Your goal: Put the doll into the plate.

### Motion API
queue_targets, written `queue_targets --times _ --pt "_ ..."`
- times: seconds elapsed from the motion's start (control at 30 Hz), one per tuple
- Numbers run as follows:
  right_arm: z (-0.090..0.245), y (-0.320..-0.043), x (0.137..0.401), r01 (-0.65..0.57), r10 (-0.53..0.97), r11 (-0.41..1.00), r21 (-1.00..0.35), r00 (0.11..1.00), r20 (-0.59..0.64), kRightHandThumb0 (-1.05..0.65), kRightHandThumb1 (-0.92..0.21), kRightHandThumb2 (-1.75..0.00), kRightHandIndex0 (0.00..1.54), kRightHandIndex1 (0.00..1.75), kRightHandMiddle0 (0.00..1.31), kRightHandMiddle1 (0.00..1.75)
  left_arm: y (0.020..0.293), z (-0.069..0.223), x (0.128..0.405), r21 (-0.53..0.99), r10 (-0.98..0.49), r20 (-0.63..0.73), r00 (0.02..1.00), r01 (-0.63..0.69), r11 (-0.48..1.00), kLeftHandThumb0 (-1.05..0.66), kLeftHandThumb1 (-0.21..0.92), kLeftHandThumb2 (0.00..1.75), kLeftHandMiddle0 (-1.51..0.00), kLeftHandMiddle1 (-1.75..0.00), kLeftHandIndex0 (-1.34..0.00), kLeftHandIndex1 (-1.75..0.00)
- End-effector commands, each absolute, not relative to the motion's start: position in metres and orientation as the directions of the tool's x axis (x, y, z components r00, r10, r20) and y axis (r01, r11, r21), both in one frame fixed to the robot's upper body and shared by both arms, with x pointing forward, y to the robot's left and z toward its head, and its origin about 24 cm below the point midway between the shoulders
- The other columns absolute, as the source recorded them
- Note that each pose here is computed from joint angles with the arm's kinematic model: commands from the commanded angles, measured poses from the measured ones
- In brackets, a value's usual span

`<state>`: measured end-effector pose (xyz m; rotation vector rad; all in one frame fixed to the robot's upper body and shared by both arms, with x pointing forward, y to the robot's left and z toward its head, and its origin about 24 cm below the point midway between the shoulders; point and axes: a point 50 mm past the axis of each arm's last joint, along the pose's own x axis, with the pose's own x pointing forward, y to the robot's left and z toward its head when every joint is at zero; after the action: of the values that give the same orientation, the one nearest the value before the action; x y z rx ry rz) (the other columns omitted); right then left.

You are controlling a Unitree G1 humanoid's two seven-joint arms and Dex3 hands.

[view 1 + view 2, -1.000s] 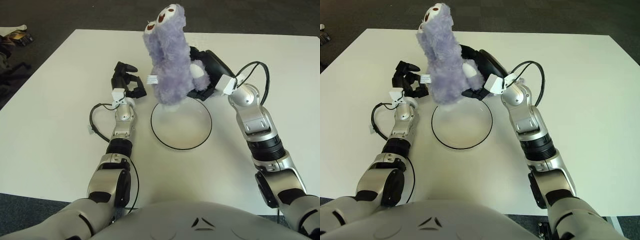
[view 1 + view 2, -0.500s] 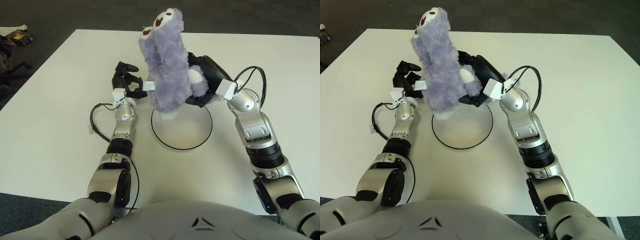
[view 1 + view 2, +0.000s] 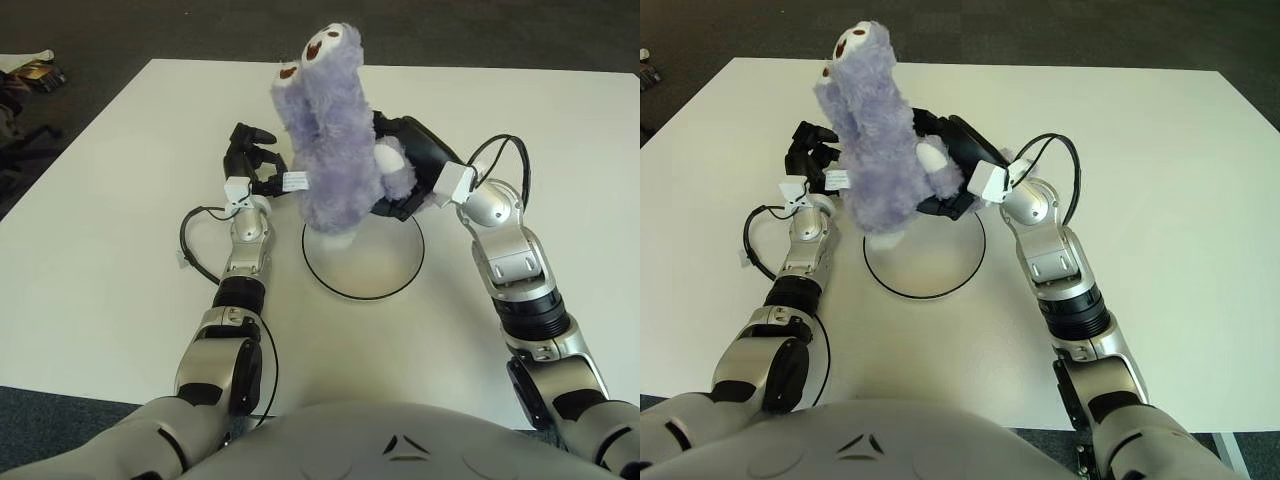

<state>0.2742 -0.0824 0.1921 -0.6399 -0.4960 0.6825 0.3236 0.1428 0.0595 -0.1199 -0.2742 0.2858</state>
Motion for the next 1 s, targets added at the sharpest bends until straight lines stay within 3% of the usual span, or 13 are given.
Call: queue_targets --times 0.0,0.43,0.53,0.6,0.77,0.87,0.93,0.97 --pt "0.198 -0.083 0.272 -0.415 0.721 0.569 -0.71 0.667 0.187 0.54 -0.14 -1.53 0.75 1.75 0.99 1.75 0.147 0.021 0.304 -0.143 0.322 0.109 0.94 -0.306 0.941 -0.01 0.17 1.5 -0.61 -1.75 -0.6 -1.75" --pt "0.206 -0.083 0.27 -0.381 0.722 0.479 -0.791 0.684 0.108 0.51 -0.21 -1.44 0.69 1.75 0.79 1.75 0.146 0.022 0.305 -0.127 0.32 0.11 0.941 -0.306 0.943 -0.01 0.18 1.48 -0.6 -1.75 -0.59 -1.75" --pt "0.208 -0.082 0.269 -0.383 0.733 0.465 -0.798 0.672 0.104 0.21 -0.19 -1.47 0.59 1.74 0.73 1.74 0.146 0.023 0.304 -0.123 0.313 0.123 0.942 -0.298 0.947 -0.01 0.18 1.49 -0.6 -1.75 -0.59 -1.75" --pt "0.209 -0.082 0.268 -0.387 0.737 0.46 -0.799 0.668 0.101 0.09 -0.25 -1.38 0.49 1.74 0.65 1.72 0.146 0.023 0.304 -0.123 0.311 0.128 0.942 -0.296 0.947 -0.01 0.18 1.49 -0.6 -1.75 -0.59 -1.75" --pt "0.21 -0.083 0.268 -0.394 0.743 0.464 -0.794 0.661 0.106 0.02 -0.43 -1.16 0.35 1.75 0.54 1.64 0.147 0.022 0.305 -0.112 0.304 0.122 0.945 -0.292 0.95 -0.01 0.18 1.49 -0.6 -1.75 -0.59 -1.75" --pt "0.209 -0.085 0.267 -0.382 0.743 0.466 -0.798 0.659 0.117 0.01 -0.61 -0.89 0.27 1.71 0.45 1.58 0.147 0.022 0.305 -0.114 0.306 0.113 0.945 -0.294 0.949 -0.01 0.18 1.49 -0.6 -1.75 -0.59 -1.75" --pt "0.209 -0.085 0.268 -0.374 0.741 0.465 -0.802 0.66 0.122 0.0 -0.31 -1.14 0.13 1.59 0.29 1.48 0.147 0.022 0.305 -0.115 0.308 0.112 0.945 -0.296 0.948 -0.01 0.18 1.49 -0.6 -1.75 -0.59 -1.75" --pt "0.209 -0.086 0.268 -0.367 0.74 0.464 -0.806 0.661 0.125 0.0 -0.26 -1.19 0.11 1.57 0.26 1.47 0.147 0.022 0.305 -0.114 0.308 0.113 0.945 -0.296 0.948 -0.01 0.18 1.49 -0.6 -1.75 -0.59 -1.75"
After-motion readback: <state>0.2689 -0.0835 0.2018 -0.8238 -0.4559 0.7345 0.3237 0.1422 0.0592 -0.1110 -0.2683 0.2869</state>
